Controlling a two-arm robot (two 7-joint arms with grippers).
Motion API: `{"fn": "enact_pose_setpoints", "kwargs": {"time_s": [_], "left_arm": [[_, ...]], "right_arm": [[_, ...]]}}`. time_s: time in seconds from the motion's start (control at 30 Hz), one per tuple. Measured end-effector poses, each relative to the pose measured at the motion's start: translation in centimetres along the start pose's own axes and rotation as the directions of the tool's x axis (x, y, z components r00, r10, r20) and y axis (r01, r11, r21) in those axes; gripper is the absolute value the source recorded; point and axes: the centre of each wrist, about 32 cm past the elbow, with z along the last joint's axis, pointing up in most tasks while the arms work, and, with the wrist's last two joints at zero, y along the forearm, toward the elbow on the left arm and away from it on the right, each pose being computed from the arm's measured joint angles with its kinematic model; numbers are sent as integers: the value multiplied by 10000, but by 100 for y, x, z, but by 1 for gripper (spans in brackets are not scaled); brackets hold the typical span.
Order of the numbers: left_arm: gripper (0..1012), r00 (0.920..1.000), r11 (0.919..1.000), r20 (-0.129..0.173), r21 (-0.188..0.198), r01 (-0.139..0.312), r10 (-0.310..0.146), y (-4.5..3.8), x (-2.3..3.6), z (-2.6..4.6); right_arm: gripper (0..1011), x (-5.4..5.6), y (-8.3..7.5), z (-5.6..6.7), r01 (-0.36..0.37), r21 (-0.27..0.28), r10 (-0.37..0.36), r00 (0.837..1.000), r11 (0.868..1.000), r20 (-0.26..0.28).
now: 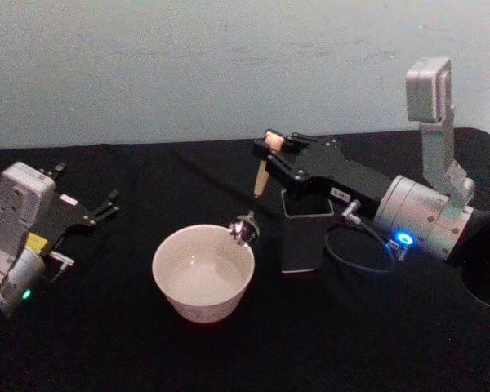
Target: Pick up the stirring spoon with one hand, stir inside the cup, then place it back in its original position.
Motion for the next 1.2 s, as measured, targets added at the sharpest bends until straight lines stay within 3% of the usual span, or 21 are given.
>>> {"fn": "enact_pose_setpoints", "kwargs": {"time_s": [0.67, 1.2], "left_arm": [[1001, 10000, 10000, 1, -1, 0, 0, 0, 0, 0], [1001, 10000, 10000, 0, 0, 0, 0, 0, 0, 0]], "right_arm": [[223, -174, 195, -261, -923, -647, 953, 9944, 9936, 451], [223, -230, 260, -444, -1320, -1167, 1400, 9881, 9844, 639]]}}
